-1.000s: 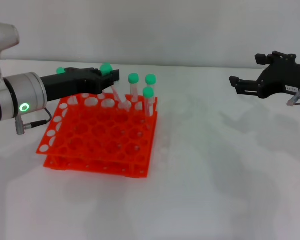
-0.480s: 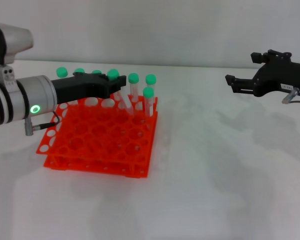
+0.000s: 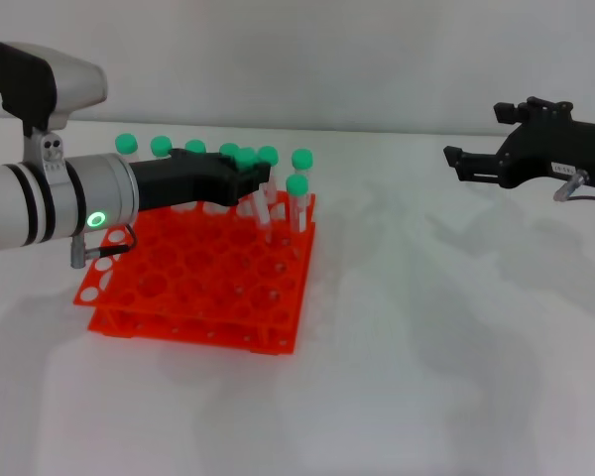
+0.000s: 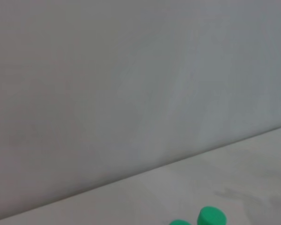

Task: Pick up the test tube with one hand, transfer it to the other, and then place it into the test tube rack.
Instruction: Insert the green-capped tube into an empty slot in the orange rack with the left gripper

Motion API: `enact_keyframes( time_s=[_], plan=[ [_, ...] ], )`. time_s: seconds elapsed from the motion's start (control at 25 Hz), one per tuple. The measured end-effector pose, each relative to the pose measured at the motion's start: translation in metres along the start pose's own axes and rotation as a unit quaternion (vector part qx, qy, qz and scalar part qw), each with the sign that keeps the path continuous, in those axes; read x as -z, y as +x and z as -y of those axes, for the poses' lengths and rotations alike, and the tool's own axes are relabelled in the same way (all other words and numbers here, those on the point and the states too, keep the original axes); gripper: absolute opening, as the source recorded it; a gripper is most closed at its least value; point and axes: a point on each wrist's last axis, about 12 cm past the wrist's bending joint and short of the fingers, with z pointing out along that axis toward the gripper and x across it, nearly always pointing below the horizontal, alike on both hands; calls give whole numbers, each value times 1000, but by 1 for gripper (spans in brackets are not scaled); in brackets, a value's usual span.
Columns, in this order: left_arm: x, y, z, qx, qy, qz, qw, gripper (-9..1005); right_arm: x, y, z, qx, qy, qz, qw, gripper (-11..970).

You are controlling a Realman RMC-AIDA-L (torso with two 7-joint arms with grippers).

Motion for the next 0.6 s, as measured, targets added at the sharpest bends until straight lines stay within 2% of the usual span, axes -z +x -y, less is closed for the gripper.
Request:
enact_keyframes(
  time_s=[0.4, 0.52, 0.6],
  plan=[
    [5, 3, -1, 14, -2, 19, 1000, 392, 0, 2, 1, -1, 3, -2, 1000, 844],
    [11, 4, -2, 9, -5, 27, 1000, 631, 2, 2, 2, -1, 4, -2, 1000, 843],
    [21, 5, -3, 0, -8, 44, 999, 665, 2, 3, 2, -1, 5, -2, 1000, 843]
  ],
)
